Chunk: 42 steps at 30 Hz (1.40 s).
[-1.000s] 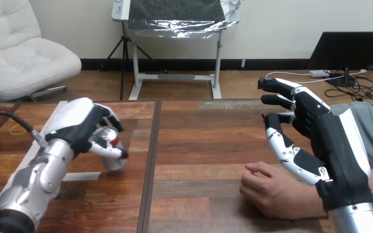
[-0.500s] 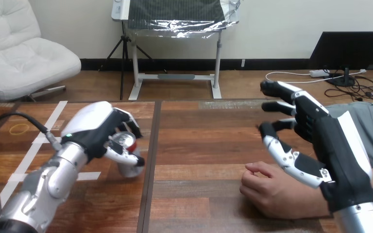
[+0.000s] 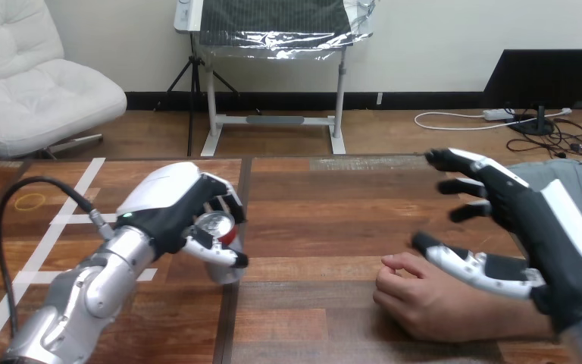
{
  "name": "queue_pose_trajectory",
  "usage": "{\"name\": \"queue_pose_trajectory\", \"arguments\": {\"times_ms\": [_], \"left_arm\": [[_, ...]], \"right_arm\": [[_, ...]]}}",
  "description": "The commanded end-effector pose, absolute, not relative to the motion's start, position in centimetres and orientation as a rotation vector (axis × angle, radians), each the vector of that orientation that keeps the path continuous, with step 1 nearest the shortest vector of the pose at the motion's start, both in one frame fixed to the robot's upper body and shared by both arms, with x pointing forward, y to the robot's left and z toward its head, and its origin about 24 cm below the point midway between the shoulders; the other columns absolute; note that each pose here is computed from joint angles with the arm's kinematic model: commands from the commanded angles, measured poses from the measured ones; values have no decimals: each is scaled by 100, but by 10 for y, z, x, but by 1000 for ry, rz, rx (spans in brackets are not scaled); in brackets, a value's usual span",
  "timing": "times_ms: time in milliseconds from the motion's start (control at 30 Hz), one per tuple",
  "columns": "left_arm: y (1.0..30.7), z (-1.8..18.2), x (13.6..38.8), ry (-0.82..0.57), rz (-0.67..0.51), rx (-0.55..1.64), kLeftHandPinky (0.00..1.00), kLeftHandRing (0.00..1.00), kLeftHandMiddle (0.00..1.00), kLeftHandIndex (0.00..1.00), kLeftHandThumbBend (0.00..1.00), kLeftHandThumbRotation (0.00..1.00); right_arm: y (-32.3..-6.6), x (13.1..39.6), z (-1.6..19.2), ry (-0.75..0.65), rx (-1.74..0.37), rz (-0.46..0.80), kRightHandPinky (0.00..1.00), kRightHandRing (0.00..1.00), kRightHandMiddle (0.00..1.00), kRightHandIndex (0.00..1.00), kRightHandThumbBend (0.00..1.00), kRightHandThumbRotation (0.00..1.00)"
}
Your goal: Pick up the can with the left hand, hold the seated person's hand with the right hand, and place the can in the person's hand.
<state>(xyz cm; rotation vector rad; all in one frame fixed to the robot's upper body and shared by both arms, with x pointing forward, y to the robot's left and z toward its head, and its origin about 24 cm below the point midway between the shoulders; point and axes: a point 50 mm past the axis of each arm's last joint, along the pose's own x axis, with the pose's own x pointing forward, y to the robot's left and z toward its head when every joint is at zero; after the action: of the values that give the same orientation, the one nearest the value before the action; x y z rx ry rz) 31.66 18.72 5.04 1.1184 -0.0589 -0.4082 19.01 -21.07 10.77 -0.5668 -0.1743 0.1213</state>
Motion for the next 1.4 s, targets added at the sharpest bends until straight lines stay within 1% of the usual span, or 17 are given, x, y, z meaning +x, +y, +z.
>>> {"name": "queue_pose_trajectory", "arguments": {"times_ms": [0, 100, 367, 500, 667, 767, 933, 1167, 1367], "left_arm": [[161, 132, 329, -382, -310, 1045, 34, 40, 47, 52, 59, 0], [158, 134, 328, -391, -312, 1037, 34, 40, 47, 52, 58, 0], [155, 134, 327, -399, -314, 1038, 33, 39, 47, 51, 58, 0], [153, 135, 326, -404, -317, 1032, 33, 39, 47, 51, 58, 0], [150, 135, 325, -407, -322, 1031, 33, 39, 47, 51, 57, 0], [150, 135, 324, -410, -324, 1030, 34, 40, 48, 51, 57, 0], [149, 134, 324, -409, -326, 1029, 34, 40, 48, 51, 57, 0], [147, 134, 323, -409, -329, 1029, 34, 40, 48, 51, 56, 0], [145, 134, 323, -412, -333, 1028, 34, 40, 48, 51, 57, 0]], "right_arm": [[-232, 206, 158, -289, -810, 115, 67, 80, 86, 82, 73, 0], [-240, 209, 163, -242, -946, 130, 66, 80, 85, 81, 77, 0], [-254, 217, 170, -149, -1114, 165, 65, 79, 84, 79, 86, 0], [-262, 223, 171, -59, -1210, 193, 65, 79, 84, 79, 88, 0], [-271, 230, 174, 45, -1317, 232, 67, 81, 85, 79, 89, 0], [-273, 233, 174, 69, -1340, 246, 69, 82, 85, 80, 90, 0], [-279, 239, 174, 148, -1388, 277, 73, 84, 86, 80, 90, 0], [-284, 247, 172, 249, -1450, 307, 78, 87, 88, 82, 90, 0], [-288, 255, 166, 340, -1497, 332, 82, 88, 89, 83, 89, 0]]}}
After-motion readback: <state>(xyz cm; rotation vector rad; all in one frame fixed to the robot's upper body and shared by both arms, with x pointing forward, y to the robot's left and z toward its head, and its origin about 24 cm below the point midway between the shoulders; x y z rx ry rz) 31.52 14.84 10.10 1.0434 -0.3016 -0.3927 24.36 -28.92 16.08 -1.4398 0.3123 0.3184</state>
